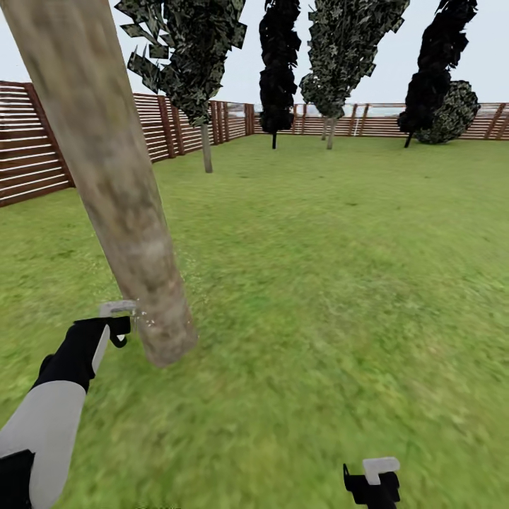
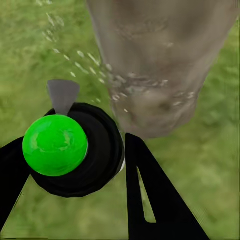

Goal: In the garden, pick up the pesticide atomizer on the floor and spray pesticide onto both trees until each tree trunk is fully covered.

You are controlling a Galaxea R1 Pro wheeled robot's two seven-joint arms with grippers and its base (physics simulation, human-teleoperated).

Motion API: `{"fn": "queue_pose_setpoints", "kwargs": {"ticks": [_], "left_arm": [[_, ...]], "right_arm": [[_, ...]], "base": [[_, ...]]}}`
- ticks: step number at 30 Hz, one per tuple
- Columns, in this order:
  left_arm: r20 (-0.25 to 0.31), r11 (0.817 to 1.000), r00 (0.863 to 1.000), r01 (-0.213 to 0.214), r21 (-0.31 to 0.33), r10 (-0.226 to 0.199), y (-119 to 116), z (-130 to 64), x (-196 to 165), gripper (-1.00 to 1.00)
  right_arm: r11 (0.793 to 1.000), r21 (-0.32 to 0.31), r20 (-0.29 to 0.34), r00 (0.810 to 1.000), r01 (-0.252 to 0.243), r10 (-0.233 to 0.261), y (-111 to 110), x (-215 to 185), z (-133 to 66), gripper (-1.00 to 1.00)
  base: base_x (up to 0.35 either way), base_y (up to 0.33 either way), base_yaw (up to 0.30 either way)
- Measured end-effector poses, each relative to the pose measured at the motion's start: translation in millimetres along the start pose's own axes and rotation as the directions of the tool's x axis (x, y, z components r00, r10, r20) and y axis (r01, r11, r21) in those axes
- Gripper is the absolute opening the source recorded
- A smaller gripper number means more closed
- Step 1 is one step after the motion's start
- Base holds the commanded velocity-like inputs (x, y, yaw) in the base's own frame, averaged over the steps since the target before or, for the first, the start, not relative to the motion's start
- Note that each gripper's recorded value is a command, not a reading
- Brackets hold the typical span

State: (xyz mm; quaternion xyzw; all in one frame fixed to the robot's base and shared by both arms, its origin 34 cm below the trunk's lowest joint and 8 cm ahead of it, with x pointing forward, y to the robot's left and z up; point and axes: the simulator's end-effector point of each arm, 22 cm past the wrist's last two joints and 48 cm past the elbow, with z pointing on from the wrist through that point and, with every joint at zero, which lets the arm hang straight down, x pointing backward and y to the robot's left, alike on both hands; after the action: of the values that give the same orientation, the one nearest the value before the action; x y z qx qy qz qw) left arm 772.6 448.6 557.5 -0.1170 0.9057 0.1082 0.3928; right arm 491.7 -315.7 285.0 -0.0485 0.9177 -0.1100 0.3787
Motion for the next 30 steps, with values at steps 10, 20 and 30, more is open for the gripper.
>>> {"fn": "queue_pose_setpoints", "kwargs": {"ticks": [10, 20, 30], "left_arm": [[0.022, 1.000, 1.000, 0.012, -0.004, -0.012, 3.9, -2.5, -9.0, -1.00], [0.032, 1.000, 0.999, 0.004, -0.002, -0.004, -1.7, -4.7, -13.3, -1.00], [0.031, 1.000, 0.999, 0.008, -0.004, -0.008, -0.9, -5.0, -13.3, -1.00]], "right_arm": [[1.000, 0.000, 0.000, 1.000, 0.000, 0.000, 0.0, 0.2, 0.1, 1.00], [1.000, -0.001, 0.000, 1.000, 0.000, 0.000, 0.1, 0.0, 0.0, 1.00], [1.000, 0.000, 0.000, 1.000, 0.000, 0.000, -0.2, -0.1, -0.2, 1.00]], "base": [[-0.096, -0.199, 0.015], [-0.086, -0.243, 0.000], [0.159, -0.247, 0.000]]}}
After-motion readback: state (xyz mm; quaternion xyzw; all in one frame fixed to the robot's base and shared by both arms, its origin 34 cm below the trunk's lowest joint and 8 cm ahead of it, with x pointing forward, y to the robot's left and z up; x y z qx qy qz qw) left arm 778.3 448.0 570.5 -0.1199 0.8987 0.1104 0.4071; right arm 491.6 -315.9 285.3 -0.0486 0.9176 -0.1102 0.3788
